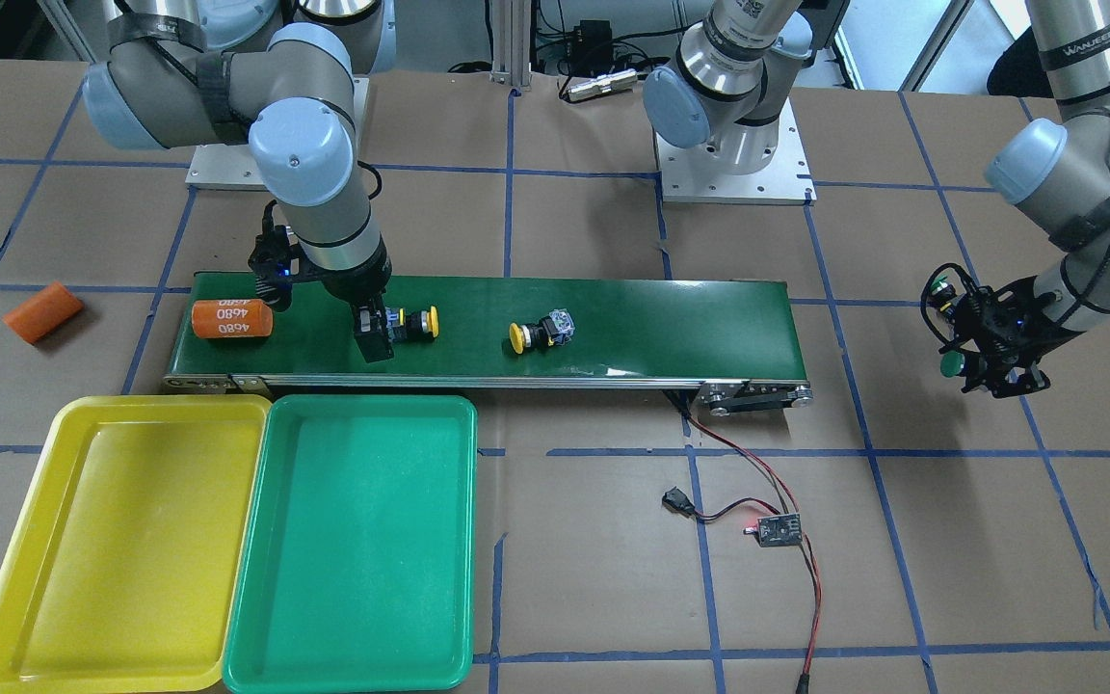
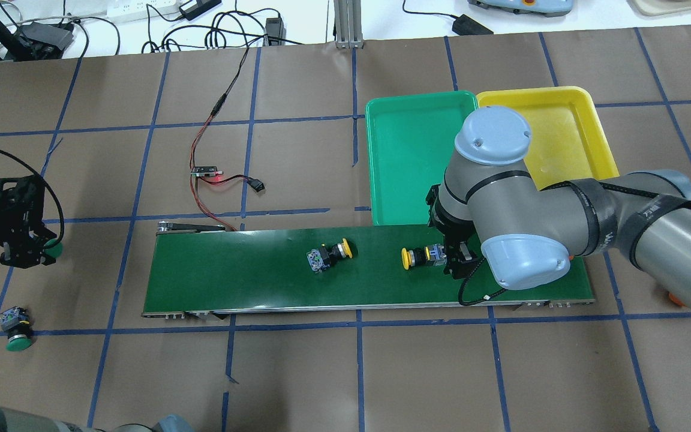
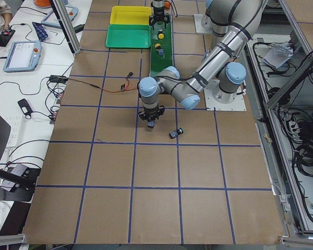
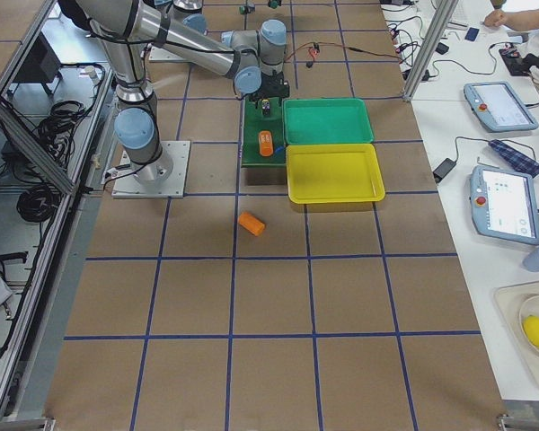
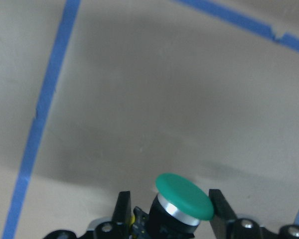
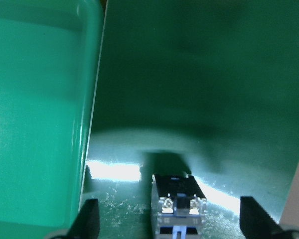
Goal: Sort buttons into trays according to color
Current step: 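Grasp yellow button with right gripper while left carries green button to belt, then drop yellow button into yellow tray while left releases green button on belt, then grasp another green button with the left gripper and lift it, then grasp the yellow button on the belt with the right gripper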
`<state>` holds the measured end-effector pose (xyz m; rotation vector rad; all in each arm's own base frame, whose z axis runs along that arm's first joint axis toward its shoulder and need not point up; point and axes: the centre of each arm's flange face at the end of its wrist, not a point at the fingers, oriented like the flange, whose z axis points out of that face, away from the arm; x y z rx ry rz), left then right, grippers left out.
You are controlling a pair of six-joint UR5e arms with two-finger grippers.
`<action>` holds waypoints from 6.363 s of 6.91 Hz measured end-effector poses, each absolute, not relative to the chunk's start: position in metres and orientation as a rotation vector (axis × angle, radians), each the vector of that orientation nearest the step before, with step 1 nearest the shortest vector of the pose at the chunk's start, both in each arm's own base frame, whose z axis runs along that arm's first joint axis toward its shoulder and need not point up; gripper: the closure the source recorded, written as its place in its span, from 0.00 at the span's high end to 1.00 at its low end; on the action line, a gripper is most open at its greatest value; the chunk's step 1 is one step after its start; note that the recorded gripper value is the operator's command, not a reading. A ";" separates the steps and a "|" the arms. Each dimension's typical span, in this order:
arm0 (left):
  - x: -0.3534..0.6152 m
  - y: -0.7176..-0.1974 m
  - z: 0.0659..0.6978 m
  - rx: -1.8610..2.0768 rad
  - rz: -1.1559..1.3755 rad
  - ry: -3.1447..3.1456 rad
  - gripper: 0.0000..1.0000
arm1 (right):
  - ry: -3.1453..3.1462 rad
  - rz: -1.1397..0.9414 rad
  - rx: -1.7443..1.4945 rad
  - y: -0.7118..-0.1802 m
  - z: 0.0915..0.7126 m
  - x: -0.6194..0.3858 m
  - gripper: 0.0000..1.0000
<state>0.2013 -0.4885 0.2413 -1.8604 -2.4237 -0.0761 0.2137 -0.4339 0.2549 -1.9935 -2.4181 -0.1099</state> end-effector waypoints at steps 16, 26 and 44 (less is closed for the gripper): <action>0.008 -0.445 0.267 -1.633 -0.136 -2.648 1.00 | -2.547 0.041 -1.726 -0.562 0.275 -0.005 1.00; 0.266 -0.339 0.199 -0.187 -0.129 -3.086 0.91 | -2.635 -0.014 -1.758 -0.449 0.421 0.055 1.00; 0.294 -0.333 0.186 -0.267 -0.137 -3.149 0.02 | -2.496 -0.242 -1.744 -0.469 0.242 0.172 0.00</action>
